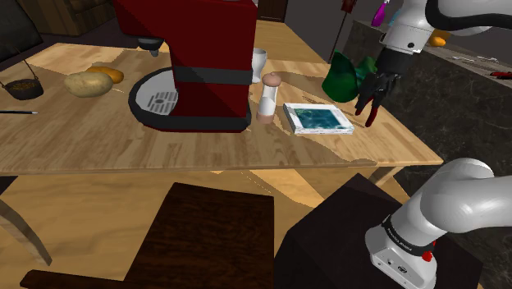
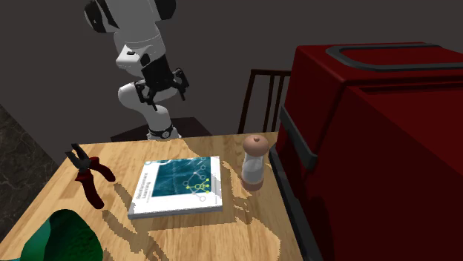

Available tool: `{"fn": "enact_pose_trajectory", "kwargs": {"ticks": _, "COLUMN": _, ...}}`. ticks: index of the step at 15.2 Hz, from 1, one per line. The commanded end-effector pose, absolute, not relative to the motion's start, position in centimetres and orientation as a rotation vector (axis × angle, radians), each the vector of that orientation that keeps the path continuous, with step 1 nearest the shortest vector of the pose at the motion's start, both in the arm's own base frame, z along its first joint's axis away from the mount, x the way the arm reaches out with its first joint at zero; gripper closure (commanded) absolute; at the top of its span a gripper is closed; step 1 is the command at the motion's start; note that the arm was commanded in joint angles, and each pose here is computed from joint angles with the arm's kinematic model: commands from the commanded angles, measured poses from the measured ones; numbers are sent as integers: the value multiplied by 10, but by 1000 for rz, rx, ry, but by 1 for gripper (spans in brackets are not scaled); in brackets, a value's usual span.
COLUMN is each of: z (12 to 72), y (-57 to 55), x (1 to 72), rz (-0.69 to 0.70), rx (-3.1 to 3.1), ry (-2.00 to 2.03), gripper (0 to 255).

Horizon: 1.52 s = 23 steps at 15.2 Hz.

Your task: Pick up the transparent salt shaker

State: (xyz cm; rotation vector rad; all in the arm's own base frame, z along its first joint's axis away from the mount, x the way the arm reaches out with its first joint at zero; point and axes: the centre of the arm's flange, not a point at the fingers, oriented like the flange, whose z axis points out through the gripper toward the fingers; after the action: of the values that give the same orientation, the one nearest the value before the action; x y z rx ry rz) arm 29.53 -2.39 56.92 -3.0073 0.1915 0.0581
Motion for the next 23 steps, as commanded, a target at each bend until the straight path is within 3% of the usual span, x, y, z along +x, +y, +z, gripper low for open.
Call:
{"fn": "enact_pose_trajectory", "kwargs": {"ticks": 1, "z": 569, "y": -24, "x": 295, "rz": 58, "rx": -3007, "ry": 191, "gripper": 0}}
{"fn": "enact_pose_trajectory", "kwargs": {"ticks": 23, "z": 588, "y": 65, "x": 591, "rz": 274, "rx": -2961, "ry": 127, "gripper": 0}}
